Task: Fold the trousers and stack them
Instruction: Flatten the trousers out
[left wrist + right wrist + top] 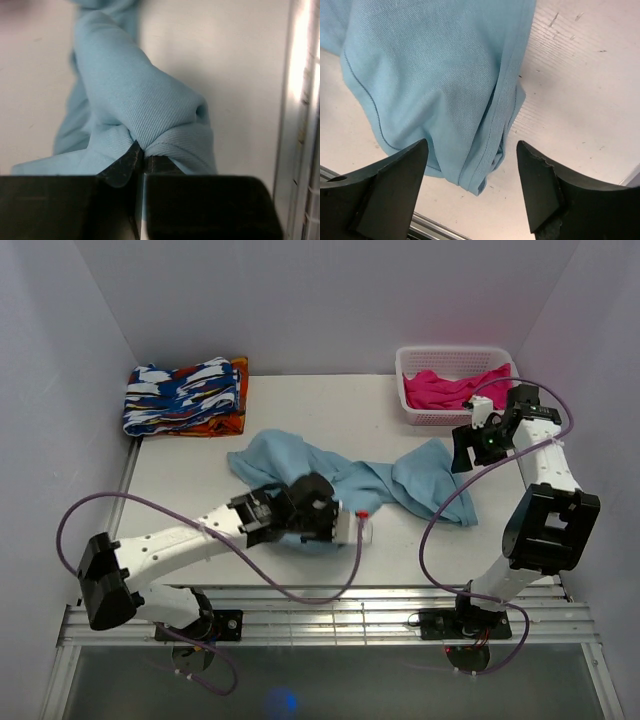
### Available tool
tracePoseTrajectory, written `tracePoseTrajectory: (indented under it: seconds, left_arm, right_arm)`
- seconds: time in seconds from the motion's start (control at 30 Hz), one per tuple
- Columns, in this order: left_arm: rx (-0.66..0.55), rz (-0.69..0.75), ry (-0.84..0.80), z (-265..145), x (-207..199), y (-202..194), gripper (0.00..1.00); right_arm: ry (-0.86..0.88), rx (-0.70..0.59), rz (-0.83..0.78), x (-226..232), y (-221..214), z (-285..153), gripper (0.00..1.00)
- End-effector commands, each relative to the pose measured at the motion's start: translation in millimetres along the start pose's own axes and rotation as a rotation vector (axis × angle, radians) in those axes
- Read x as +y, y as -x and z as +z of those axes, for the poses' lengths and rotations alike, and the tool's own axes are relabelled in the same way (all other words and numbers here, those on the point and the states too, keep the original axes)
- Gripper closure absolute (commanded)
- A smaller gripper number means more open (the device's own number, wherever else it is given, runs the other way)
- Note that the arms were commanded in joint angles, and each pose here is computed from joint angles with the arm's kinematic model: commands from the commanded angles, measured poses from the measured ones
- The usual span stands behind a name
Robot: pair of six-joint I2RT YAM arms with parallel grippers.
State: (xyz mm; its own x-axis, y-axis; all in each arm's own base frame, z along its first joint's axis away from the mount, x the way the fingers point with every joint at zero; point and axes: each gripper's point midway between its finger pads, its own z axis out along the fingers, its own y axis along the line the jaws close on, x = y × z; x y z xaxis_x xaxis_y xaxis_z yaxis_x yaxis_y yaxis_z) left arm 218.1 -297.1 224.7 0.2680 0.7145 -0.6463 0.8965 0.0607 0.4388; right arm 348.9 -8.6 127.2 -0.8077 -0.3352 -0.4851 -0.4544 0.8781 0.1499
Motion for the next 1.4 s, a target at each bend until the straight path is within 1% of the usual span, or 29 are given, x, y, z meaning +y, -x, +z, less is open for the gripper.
tracePoseTrajectory:
  seconds: [0.0,0.03,0.1,0.13,0.17,0.2,0.23,0.27,0.3,0.33,0.37,0.4,0.43,0.47,0.5,0.53,0.57,0.6,0.63,0.67,0.7,0.73,0.8,0.87,0.93,0.97,1.17,1.3,1.37]
  left_arm:
    - [0.135,0.244,-0.202,23.7,-93.1,-36.3,0.81]
    - [0.137,0.293,-0.226,24.0,-111.3,-39.5,0.78]
    - [0.116,0.257,-0.129,23.2,-93.7,-28.2,0.67]
    - [0.101,0.237,-0.084,20.0,-80.6,-23.6,0.53]
    - [0.071,0.212,-0.031,14.3,-66.1,-11.6,0.45]
    - [0.015,0.172,0.038,3.9,-46.1,3.8,0.4]
    - [-0.002,0.053,0.089,-4.8,-21.1,3.2,0.31]
    - [-0.027,-0.032,0.111,-13.2,-4.3,7.5,0.29]
    - [-0.068,-0.125,0.141,-32.7,23.5,20.0,0.27]
    - [-0.037,-0.274,0.223,-45.2,64.0,-6.0,0.27]
    - [-0.072,-0.405,0.214,-52.8,75.1,-9.2,0.26]
    - [-0.085,-0.478,0.257,-66.8,95.9,-16.5,0.26]
    - [-0.057,-0.59,0.352,-85.1,126.2,-52.8,0.27]
    - [-0.082,-0.68,0.344,-89.9,131.3,-61.4,0.26]
    - [-0.067,-0.748,0.36,-95.1,138.5,-81.4,0.26]
    - [-0.009,-0.866,0.403,-100.1,151.8,-124.4,0.26]
    - [0.017,-0.955,0.398,-97.6,152.4,-143.9,0.26]
    - [0.075,-1.059,0.413,-105.7,151.8,-179.5,0.28]
    - [0.096,-1.122,0.419,-107.1,153.9,-198.7,0.29]
    - [0.098,-1.176,0.363,-94.0,150.8,-212.9,0.29]
    - [0.127,-1.231,0.379,-101.0,151.1,-233.2,0.29]
    - [0.141,-1.252,0.388,-97.4,152.6,-242.8,0.29]
    - [0.2,-1.311,0.392,-84.1,152.7,-268.0,0.28]
    - [0.222,-1.354,0.39,-69.7,155.8,-286.4,0.2]
    - [0.202,-1.407,0.383,-59.5,159.9,-291.1,0.18]
    - [0.187,-1.418,0.376,-54.4,163.1,-292.6,0.11]
    - [0.211,-1.609,0.389,-15.2,160.2,-329.9,0.1]
    - [0.232,-1.701,0.381,6.7,156.6,-350.7,0.11]
    - [0.224,-1.725,0.334,19.1,150.1,-354.1,0.14]
  right_arm:
    - [0.058,-0.068,-0.017,13.0,13.2,-31.9,0.22]
    - [0.094,-0.084,-0.018,20.7,17.8,-36.3,0.19]
    - [0.14,-0.107,-0.004,30.4,25.0,-39.1,0.17]
    - [0.163,-0.119,0.001,35.3,29.5,-39.8,0.16]
    - [0.211,-0.137,-0.001,43.8,36.7,-40.5,0.13]
    - [0.234,-0.135,-0.002,53.8,41.5,-37.9,0.13]
    - [0.247,-0.134,-0.006,60.3,46.4,-34.4,0.13]
    - [0.27,-0.139,-0.013,68.4,51.9,-31.3,0.12]
    - [0.293,-0.145,-0.039,85.7,63.9,-26.3,0.12]
    - [0.305,-0.149,-0.057,96.4,70.7,-23.0,0.12]
    - [0.309,-0.149,-0.071,104.0,76.5,-18.7,0.12]
    - [0.338,-0.161,-0.119,130.8,90.4,-11.8,0.12]
    - [0.349,-0.167,-0.138,142.3,96.9,-7.9,0.12]
    - [0.38,-0.156,-0.177,162.7,101.6,1.1,0.12]
    - [0.386,-0.181,-0.199,170.8,113.8,4.4,0.13]
    - [0.398,-0.194,-0.209,179.0,119.6,10.8,0.13]
    - [0.433,-0.204,-0.229,195.2,123.6,20.7,0.13]
    - [0.449,-0.221,-0.208,204.0,129.7,27.8,0.13]
    - [0.455,-0.27,-0.236,212.5,143.4,35.8,0.13]
    - [0.467,-0.247,-0.247,228.9,143.6,52.4,0.13]
    - [0.469,-0.242,-0.263,236.4,146.6,60.4,0.13]
    - [0.442,-0.262,-0.282,241.5,157.0,66.2,0.13]
    - [0.463,-0.237,-0.27,262.5,155.3,88.2,0.13]
    - [0.452,-0.251,-0.257,277.0,159.8,105.8,0.12]
    - [0.45,-0.25,-0.259,286.8,160.8,117.5,0.11]
    - [0.46,-0.242,-0.252,295.5,161.4,127.2,0.09]
    - [0.602,-0.22,-0.184,327.0,155.6,153.9,0.02]
    - [0.581,-0.195,-0.171,336.3,155.0,178.1,0.02]
    - [0.587,-0.153,-0.168,336.5,145.5,193.6,0.07]
